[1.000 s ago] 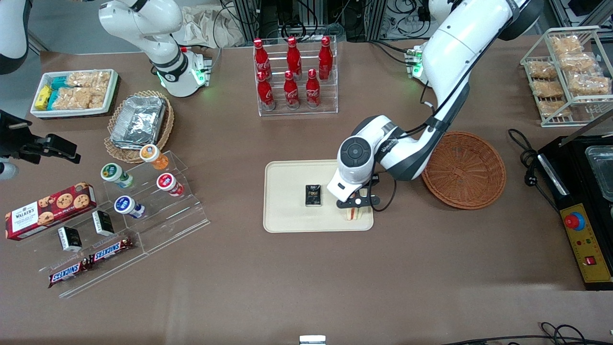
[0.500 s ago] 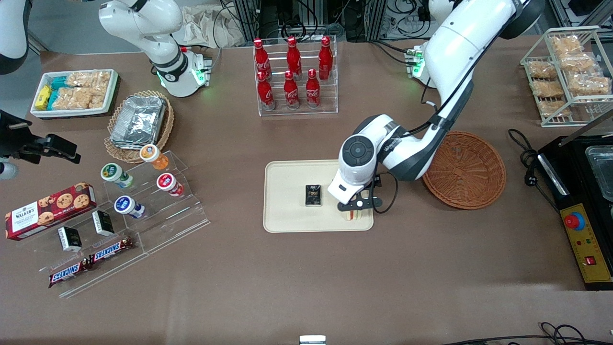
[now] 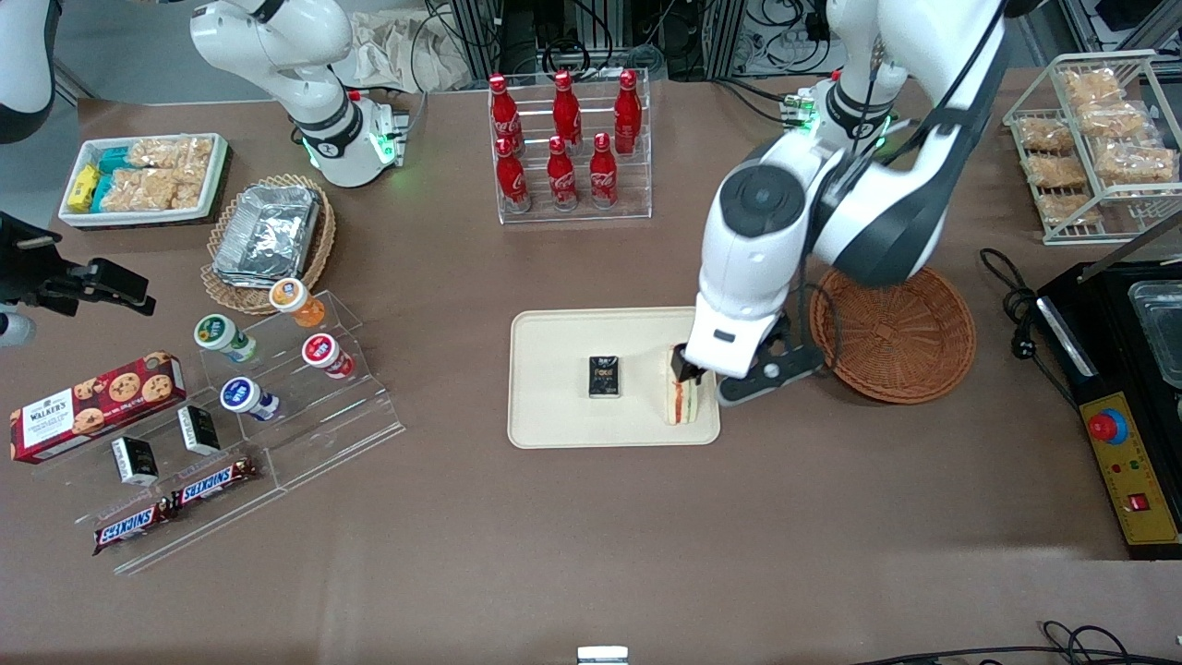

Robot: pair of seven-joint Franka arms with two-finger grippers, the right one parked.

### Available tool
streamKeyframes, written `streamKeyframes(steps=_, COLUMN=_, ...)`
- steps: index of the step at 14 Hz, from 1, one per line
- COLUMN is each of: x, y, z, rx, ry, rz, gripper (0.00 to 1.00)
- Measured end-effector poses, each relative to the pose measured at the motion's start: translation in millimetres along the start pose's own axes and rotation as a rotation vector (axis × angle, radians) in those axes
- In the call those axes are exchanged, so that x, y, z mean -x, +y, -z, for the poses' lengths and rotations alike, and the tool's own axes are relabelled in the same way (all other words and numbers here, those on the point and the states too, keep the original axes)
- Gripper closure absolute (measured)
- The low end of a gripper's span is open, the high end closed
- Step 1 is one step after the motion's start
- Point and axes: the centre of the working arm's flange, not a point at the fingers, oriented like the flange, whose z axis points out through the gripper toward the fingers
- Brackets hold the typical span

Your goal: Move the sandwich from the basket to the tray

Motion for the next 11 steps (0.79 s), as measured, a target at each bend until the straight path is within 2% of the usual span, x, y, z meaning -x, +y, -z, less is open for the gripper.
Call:
streamKeyframes(steps=2, x=-17.3, y=-26.8, z=42.0, rx=-0.014, ry=0.039, rz=0.027, gripper=0.0)
streamKeyframes(steps=3, x=-27.4, y=-45.9, z=61.4, rx=-0.024, ry=0.045, rz=0.008, gripper=0.0)
streamKeyframes(steps=8, x=-64.8, y=-158.8, z=136.6, rx=-0.019, ry=-0.03, rz=-0.185, gripper=0.0)
streamKeyframes(steps=11, x=-91.8, y=-236.5, z=155.0, rx=0.013, ry=-0.052, rz=-0.357, gripper=0.0)
